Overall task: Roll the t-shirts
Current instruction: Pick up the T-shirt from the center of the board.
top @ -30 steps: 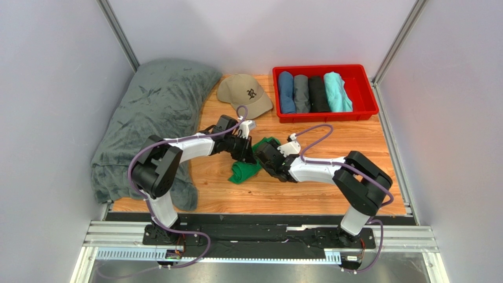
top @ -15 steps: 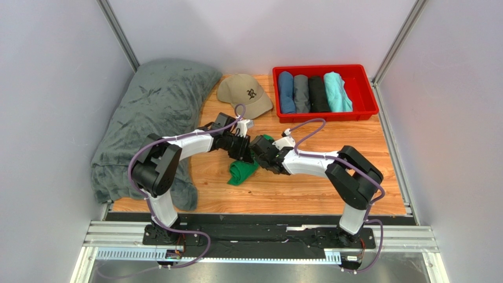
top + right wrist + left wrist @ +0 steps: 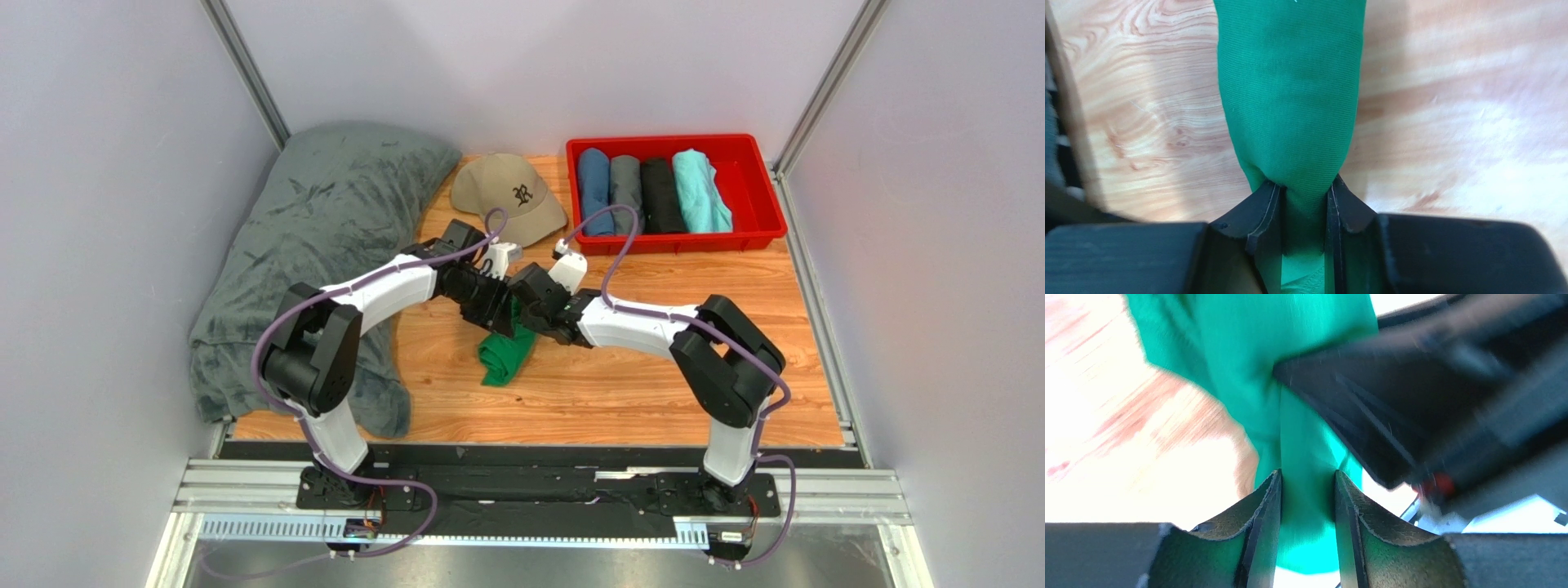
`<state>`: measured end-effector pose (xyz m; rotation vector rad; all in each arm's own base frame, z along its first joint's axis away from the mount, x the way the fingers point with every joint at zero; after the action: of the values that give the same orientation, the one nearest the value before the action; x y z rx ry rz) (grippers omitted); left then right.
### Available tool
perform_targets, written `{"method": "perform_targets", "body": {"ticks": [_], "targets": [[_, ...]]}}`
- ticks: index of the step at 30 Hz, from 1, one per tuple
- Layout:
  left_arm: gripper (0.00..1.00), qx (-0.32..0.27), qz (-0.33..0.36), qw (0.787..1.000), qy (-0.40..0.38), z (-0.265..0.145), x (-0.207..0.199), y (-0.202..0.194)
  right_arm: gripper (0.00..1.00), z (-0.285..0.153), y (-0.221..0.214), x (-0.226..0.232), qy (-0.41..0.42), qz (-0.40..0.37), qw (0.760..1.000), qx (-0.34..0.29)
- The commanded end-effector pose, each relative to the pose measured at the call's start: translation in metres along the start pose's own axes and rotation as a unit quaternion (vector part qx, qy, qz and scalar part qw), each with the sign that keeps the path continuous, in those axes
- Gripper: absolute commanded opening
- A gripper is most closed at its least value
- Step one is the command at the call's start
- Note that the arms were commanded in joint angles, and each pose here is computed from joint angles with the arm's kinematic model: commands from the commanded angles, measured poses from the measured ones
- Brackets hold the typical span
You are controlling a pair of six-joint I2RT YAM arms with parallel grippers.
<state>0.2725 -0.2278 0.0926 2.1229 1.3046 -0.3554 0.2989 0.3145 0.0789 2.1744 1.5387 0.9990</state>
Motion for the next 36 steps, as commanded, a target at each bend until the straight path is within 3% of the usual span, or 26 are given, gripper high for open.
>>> {"method": "perform_targets", "body": {"ticks": [1, 10, 13, 17, 29, 36], "targets": [[0.42, -0.004, 0.023, 1.000, 0.019, -0.040, -0.003, 0.003, 0.00, 0.007, 0.028, -0.033, -0.036, -0.116, 0.992, -0.022], [0.41, -0.054, 0.055, 0.996, 0.034, -0.093, -0.004, 0.024, 0.00, 0.001, 0.063, -0.026, 0.052, -0.183, 0.982, -0.017], [0.40, -0.075, 0.049, 0.995, 0.040, -0.111, 0.002, 0.031, 0.00, -0.008, 0.079, -0.013, 0.111, -0.231, 0.966, -0.016], [0.39, -0.107, 0.064, 0.990, 0.059, -0.134, 0.006, 0.039, 0.00, -0.024, 0.102, -0.007, 0.130, -0.291, 0.948, -0.013], [0.38, -0.141, 0.092, 0.981, 0.093, -0.162, 0.011, 0.046, 0.00, -0.078, 0.235, -0.035, 0.193, -0.327, 0.923, -0.056], [0.37, -0.165, 0.082, 0.979, 0.087, -0.166, 0.010, 0.065, 0.00, -0.066, 0.316, -0.087, 0.184, -0.313, 0.928, -0.081]]}}
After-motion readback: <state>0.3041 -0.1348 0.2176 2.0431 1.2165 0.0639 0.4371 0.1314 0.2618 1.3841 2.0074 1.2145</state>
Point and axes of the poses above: each gripper's point midway between its finger pads, its own z axis out along the fingers, its own x axis along the line the jaws close on, y = z × x, the point moved 4 cm from there along -z, back along the fingers, and after that the axes turned 4 degrees about -z, right-handed, at the moved point
